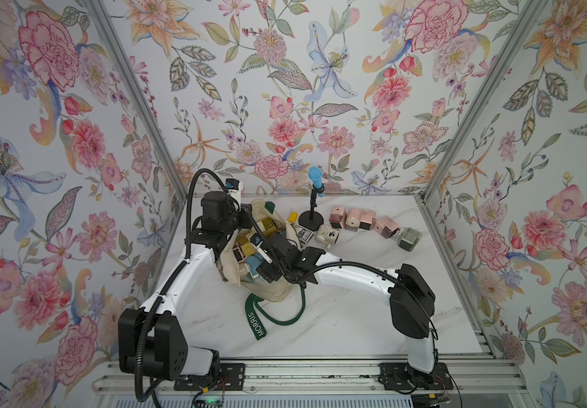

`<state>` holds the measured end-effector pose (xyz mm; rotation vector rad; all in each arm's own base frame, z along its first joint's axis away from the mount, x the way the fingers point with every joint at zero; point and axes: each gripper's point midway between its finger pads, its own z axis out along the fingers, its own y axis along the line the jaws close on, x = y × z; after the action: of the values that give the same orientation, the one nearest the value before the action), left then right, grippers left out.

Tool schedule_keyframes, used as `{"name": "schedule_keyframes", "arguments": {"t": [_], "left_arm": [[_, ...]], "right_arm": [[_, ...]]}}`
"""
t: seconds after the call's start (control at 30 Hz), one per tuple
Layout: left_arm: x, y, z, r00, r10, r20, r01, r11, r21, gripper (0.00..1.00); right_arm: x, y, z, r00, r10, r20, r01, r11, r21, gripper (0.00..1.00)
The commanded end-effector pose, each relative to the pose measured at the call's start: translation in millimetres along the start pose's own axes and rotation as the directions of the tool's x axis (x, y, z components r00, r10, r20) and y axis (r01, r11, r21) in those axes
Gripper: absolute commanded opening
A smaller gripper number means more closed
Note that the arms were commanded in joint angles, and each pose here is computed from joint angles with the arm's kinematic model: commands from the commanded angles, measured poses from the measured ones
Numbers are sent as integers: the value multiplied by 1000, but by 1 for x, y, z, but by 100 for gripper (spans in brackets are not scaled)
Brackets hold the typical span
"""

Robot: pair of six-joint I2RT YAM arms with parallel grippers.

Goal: Take out the pencil sharpeners from the tote bags
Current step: Pick up the pencil sharpener from the canvas bag.

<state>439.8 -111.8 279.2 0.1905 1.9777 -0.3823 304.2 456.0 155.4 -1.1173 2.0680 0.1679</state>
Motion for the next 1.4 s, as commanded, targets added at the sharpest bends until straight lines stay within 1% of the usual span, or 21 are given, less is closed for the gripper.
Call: {"name": "schedule_keyframes", "arguments": {"t": [0.0,0.07,0.13,0.2,0.4,0.53,0.73,0.93,1.17,1.27,1.37], "left_arm": [[-26,-3,-11,996,21,86,-21,1000,2,0],[-26,-4,-11,996,22,87,-23,1000,3,0],[-26,-4,-11,996,24,87,-24,1000,2,0],[-26,-3,-11,996,23,87,-23,1000,1,0],[-25,-3,-10,996,23,85,-23,1000,-1,0],[-25,-3,-10,996,25,85,-25,1000,-1,0],[-26,-3,-11,996,24,85,-25,1000,1,0],[-25,-4,-10,996,23,84,-24,1000,3,0],[-26,-4,-11,996,24,87,-24,1000,1,0],[-26,-4,-11,996,22,87,-23,1000,2,0],[-27,-4,-12,996,22,89,-22,1000,2,0]], "right_arm": [[16,-18,4,994,-50,-93,59,994,95,92],[21,-24,7,992,-50,-114,63,991,115,94],[26,-30,11,991,-21,-130,37,992,122,96],[32,-36,14,989,6,-148,12,992,122,96],[52,-43,24,980,28,-199,-2,992,128,97],[63,-40,31,971,43,-235,-22,996,92,96],[74,-27,37,961,54,-272,-55,998,4,95],[75,-10,36,959,50,-279,-79,992,-95,91],[78,-2,36,957,43,-285,-85,987,-137,83],[79,4,34,958,28,-285,-82,981,-176,78],[81,7,33,957,25,-289,-84,977,-196,78]]}}
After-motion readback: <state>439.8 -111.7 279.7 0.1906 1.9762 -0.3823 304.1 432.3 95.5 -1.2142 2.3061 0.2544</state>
